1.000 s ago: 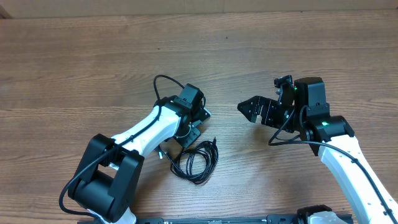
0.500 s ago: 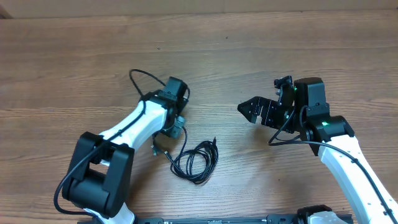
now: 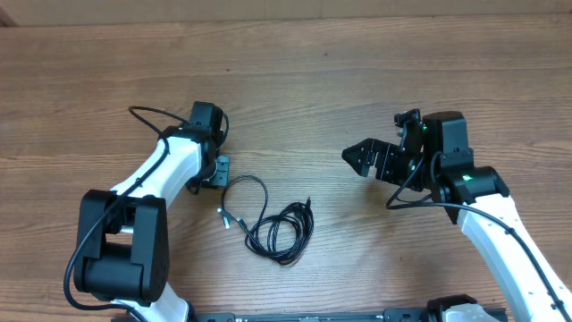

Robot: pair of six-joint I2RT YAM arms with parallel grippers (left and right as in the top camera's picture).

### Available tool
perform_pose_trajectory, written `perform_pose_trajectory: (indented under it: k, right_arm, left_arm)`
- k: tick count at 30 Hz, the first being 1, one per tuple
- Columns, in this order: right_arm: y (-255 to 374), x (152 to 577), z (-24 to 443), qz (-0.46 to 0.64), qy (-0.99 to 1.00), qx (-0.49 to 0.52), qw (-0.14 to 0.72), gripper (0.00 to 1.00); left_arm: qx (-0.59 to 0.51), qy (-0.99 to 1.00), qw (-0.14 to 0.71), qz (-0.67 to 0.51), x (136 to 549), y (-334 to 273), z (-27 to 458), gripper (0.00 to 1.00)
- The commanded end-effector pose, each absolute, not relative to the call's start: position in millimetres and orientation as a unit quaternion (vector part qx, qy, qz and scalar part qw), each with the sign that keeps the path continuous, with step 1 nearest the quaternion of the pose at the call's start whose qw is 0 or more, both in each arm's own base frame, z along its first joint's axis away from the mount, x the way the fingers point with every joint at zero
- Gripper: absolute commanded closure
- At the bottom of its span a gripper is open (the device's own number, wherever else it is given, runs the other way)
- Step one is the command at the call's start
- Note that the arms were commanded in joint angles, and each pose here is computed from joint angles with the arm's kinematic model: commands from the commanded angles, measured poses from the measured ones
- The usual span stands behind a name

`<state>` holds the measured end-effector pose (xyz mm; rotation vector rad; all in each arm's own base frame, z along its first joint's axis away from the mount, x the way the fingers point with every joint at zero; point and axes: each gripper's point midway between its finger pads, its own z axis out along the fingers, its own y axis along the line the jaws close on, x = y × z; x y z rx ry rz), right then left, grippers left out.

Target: Untangle cables

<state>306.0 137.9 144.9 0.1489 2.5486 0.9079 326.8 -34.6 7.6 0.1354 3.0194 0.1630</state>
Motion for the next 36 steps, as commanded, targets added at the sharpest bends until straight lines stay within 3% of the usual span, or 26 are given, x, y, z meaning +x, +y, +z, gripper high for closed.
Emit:
perform_pose_trajectory:
  k: [1, 4, 6, 8, 9, 16, 23, 24, 36]
  right_arm:
    - [135.9, 310.8, 149.7, 0.322, 0.918, 0.054, 0.226, 0.00]
    - [135.8, 311.0, 149.7, 0.322, 0.918, 0.054, 0.226, 0.00]
    - [134.8, 311.3, 149.0, 0.319, 0.919, 0.057, 0.226, 0.00]
    - [132.1, 312.5, 148.4, 0.316, 0.919, 0.067, 0.226, 0.00]
    - [128.6, 314.1, 147.5, 0.312, 0.919, 0.083, 0.226, 0.00]
    - [94.3, 329.7, 147.4, 0.294, 0.910, 0.162, 0.244, 0.00]
    - [62.5, 336.1, 151.9, 0.309, 0.894, 0.204, 0.252, 0.00]
    - [59.5, 336.5, 152.6, 0.312, 0.893, 0.206, 0.253, 0.00]
    - [57.0, 332.9, 150.9, 0.310, 0.897, 0.190, 0.251, 0.00]
  left_arm:
    - [0.113, 0.992, 0.045, -0.016, 323.3, -59.8, 6.9, 0.82]
    - [0.172, 0.980, 0.056, -0.080, 326.8, -84.3, 27.5, 0.88]
    - [0.202, 0.971, 0.060, -0.110, 323.9, -94.6, 46.8, 0.86]
    - [0.237, 0.961, 0.068, -0.125, 318.6, -100.5, 65.2, 0.78]
    - [0.251, 0.957, 0.074, -0.125, 316.0, -101.7, 72.7, 0.67]
    - [0.331, 0.927, 0.122, -0.123, 291.0, -120.8, 123.4, 0.26]
    - [0.415, 0.896, 0.104, -0.121, 262.4, -161.3, 121.8, 0.07]
    - [0.425, 0.892, 0.104, -0.116, 260.3, -166.6, 119.4, 0.00]
    - [0.490, 0.868, 0.076, 0.010, 258.7, -170.1, 52.5, 0.00]
